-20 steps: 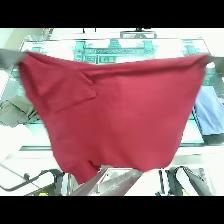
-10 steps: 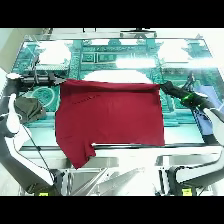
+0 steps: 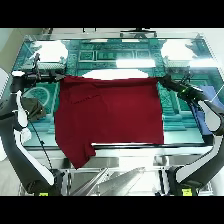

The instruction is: Fold the shirts.

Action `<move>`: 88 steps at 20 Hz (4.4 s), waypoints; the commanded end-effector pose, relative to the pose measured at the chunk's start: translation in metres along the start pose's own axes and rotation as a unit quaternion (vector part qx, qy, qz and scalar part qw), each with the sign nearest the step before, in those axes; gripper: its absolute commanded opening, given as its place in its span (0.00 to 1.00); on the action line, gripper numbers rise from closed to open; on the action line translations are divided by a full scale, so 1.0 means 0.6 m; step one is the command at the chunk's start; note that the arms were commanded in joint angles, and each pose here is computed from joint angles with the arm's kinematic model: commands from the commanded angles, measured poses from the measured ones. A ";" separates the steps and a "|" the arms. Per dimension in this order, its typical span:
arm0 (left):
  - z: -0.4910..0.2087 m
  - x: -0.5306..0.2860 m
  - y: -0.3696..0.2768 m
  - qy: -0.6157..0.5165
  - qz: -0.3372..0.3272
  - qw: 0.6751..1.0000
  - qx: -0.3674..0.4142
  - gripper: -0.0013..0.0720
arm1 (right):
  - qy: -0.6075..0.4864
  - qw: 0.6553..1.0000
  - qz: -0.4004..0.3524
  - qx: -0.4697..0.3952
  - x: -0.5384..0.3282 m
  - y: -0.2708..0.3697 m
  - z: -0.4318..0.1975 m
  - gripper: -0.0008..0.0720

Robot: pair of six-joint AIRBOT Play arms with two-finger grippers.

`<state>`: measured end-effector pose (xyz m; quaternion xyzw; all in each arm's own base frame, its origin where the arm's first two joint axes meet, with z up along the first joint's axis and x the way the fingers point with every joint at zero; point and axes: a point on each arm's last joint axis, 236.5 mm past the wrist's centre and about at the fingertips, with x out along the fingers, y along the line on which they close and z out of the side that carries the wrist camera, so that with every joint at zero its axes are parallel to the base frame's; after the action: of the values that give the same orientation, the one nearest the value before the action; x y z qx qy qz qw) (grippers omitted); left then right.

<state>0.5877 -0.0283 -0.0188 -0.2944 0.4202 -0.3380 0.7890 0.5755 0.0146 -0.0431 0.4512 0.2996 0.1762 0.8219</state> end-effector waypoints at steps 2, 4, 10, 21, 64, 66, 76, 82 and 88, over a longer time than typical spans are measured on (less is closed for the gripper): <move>-0.039 -0.030 -0.014 0.041 -0.010 0.999 -0.010 0.03 | 0.073 0.997 0.009 0.018 -0.017 -0.002 -0.044 0.02; -0.069 -0.025 -0.017 0.072 -0.018 0.997 -0.023 0.03 | 0.107 0.994 -0.011 0.022 -0.025 -0.018 -0.069 0.02; -0.155 -0.003 0.011 0.167 0.025 0.985 -0.038 0.03 | 0.136 0.989 -0.051 0.022 -0.037 -0.052 -0.089 0.03; -0.153 0.001 0.061 0.163 0.098 0.981 -0.039 0.03 | 0.142 0.985 -0.091 0.024 -0.054 -0.091 -0.090 0.03; -0.718 -0.220 -0.087 0.286 0.282 0.852 -0.335 0.42 | 0.339 0.895 -0.238 0.166 -0.400 -0.096 -0.412 0.79; -0.709 -0.214 -0.077 0.270 0.287 0.857 -0.331 0.42 | 0.344 0.890 -0.246 0.168 -0.395 -0.105 -0.442 0.78; -0.662 -0.177 -0.096 0.205 0.241 0.897 -0.310 0.42 | 0.418 0.868 -0.228 0.138 -0.379 -0.065 -0.516 0.57; -0.697 -0.175 -0.100 0.221 0.237 0.889 -0.323 0.31 | 0.391 0.882 -0.235 0.121 -0.369 -0.069 -0.496 0.46; -0.683 -0.159 -0.147 0.223 0.175 0.904 -0.319 0.06 | 0.382 0.889 -0.225 0.113 -0.371 -0.048 -0.480 0.03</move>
<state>0.1666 -0.0632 -0.1184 -0.3440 0.7249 -0.0612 0.5937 0.2112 0.0610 -0.1193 0.3571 0.7146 0.1145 0.5906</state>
